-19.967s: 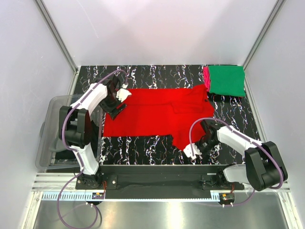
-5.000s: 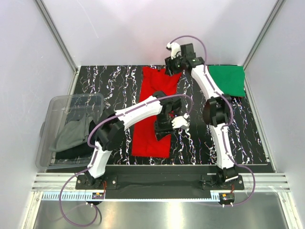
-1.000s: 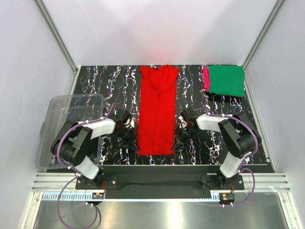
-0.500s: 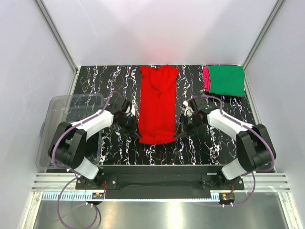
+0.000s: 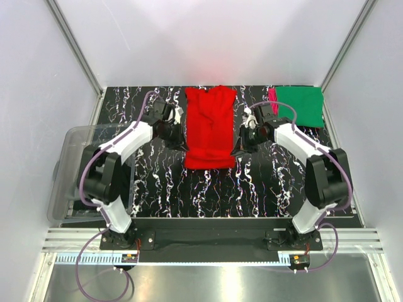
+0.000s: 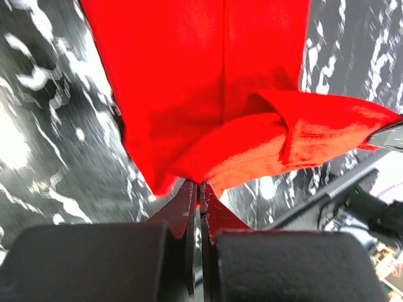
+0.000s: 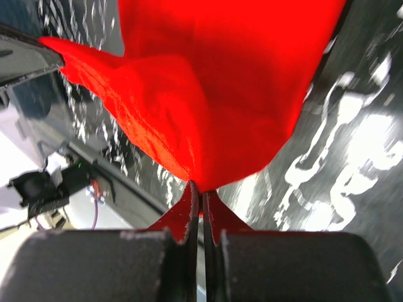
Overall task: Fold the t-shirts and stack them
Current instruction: Fold the tshirt
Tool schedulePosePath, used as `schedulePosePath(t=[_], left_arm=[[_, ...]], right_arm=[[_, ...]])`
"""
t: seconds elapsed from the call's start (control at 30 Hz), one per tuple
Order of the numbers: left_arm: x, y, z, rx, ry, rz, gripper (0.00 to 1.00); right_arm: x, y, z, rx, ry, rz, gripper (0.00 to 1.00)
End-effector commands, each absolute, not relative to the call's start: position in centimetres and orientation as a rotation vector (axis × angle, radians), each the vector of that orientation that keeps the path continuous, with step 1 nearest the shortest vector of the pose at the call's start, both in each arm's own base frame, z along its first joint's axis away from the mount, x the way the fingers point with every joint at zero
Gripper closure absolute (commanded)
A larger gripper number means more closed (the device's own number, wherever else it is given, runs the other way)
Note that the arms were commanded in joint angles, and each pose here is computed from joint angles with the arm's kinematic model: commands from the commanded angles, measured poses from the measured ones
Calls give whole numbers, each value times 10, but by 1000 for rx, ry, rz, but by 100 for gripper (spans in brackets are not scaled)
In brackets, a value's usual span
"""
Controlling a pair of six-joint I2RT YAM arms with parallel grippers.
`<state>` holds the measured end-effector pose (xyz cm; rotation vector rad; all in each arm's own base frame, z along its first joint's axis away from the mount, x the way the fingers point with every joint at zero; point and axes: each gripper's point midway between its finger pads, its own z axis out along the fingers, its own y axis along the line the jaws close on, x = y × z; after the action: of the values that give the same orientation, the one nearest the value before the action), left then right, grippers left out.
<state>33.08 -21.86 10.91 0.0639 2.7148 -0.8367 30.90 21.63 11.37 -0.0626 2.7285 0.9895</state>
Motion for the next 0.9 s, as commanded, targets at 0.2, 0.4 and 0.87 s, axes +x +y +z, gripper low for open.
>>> schedulePosePath(t=[0.2,0.4,0.87], left_arm=[[396,-215,94,99,2655,-731,100],[433,-214,93,103,2610,-702,100],[479,-212,78,68,2570,-629,59]], right_arm=[[381,214,101,-119,2637,919,100],[424,214,89,-122,2616,898,100],[497,208,84,-137,2509,763,54]])
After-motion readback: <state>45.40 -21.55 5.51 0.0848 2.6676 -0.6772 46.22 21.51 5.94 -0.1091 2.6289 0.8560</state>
